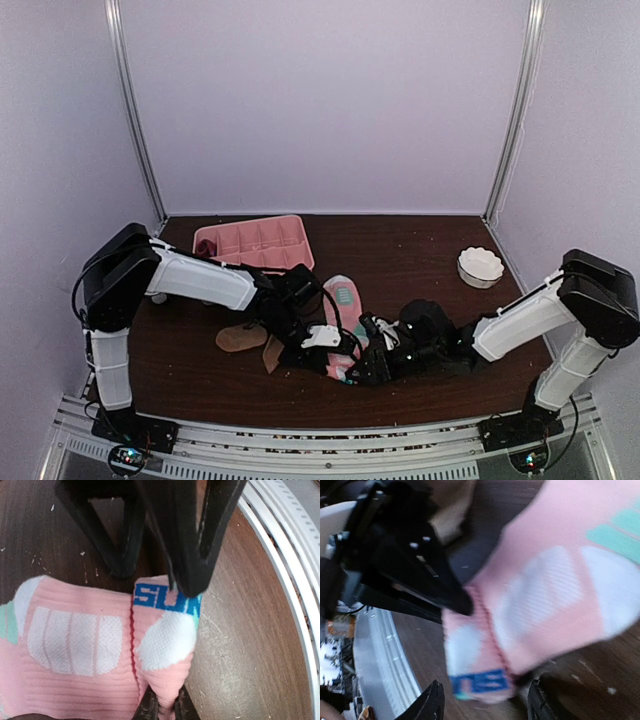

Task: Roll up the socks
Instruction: Pick up the sock from the center of the board.

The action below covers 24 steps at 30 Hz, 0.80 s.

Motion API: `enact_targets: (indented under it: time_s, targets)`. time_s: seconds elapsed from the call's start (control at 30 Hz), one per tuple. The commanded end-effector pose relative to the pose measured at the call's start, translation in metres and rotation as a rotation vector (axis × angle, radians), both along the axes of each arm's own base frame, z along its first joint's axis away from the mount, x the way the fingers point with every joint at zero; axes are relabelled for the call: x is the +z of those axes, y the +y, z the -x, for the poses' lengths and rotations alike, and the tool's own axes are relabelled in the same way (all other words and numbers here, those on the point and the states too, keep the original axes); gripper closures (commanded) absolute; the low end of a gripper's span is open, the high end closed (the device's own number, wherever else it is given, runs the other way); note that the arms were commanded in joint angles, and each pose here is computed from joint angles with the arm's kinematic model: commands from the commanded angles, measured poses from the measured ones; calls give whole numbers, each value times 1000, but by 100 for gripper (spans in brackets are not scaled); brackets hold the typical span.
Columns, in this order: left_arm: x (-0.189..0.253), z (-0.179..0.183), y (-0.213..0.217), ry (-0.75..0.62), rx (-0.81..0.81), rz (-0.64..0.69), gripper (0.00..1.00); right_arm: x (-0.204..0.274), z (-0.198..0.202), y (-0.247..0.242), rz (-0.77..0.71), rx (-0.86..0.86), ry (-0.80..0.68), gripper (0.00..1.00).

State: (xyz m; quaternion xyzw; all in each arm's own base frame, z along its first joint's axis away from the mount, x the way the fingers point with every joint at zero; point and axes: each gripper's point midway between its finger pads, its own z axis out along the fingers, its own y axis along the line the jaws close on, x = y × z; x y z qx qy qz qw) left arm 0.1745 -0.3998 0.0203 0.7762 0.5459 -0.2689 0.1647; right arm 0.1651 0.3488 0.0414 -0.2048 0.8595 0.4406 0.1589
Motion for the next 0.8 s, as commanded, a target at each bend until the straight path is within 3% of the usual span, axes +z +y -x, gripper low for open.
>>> enact_targets:
  time_s: [0.0, 0.13, 0.17, 0.2, 0.23, 0.33, 0.4, 0.5, 0.6, 0.77]
  targets:
    - [-25, 23, 34, 266, 65, -176, 98, -45, -7, -68, 274, -164, -64, 41]
    - [-22, 24, 32, 335, 80, -191, 98, -14, -22, -83, 256, -238, -251, 32]
    - [-20, 26, 33, 366, 82, -195, 98, -5, -25, -88, 252, -261, -304, 25]
    - [-20, 27, 32, 391, 85, -201, 97, 4, -28, -93, 250, -286, -353, 6]
    - [-20, 28, 33, 412, 88, -214, 98, 13, -33, -98, 248, -317, -398, 0]
    - [-25, 32, 35, 455, 88, -254, 97, 44, -44, -114, 201, -427, -508, 1]
    - [-28, 31, 37, 458, 92, -268, 97, 54, -55, -139, 193, -603, -514, 0]
    - [-31, 28, 38, 451, 106, -281, 97, 55, -55, -152, 118, -681, -499, 0]
    - [-30, 27, 37, 474, 115, -281, 98, 58, -45, -131, 91, -523, -557, 1]
    - [-33, 27, 37, 532, 127, -309, 98, 47, -3, -79, 211, -129, -774, 17]
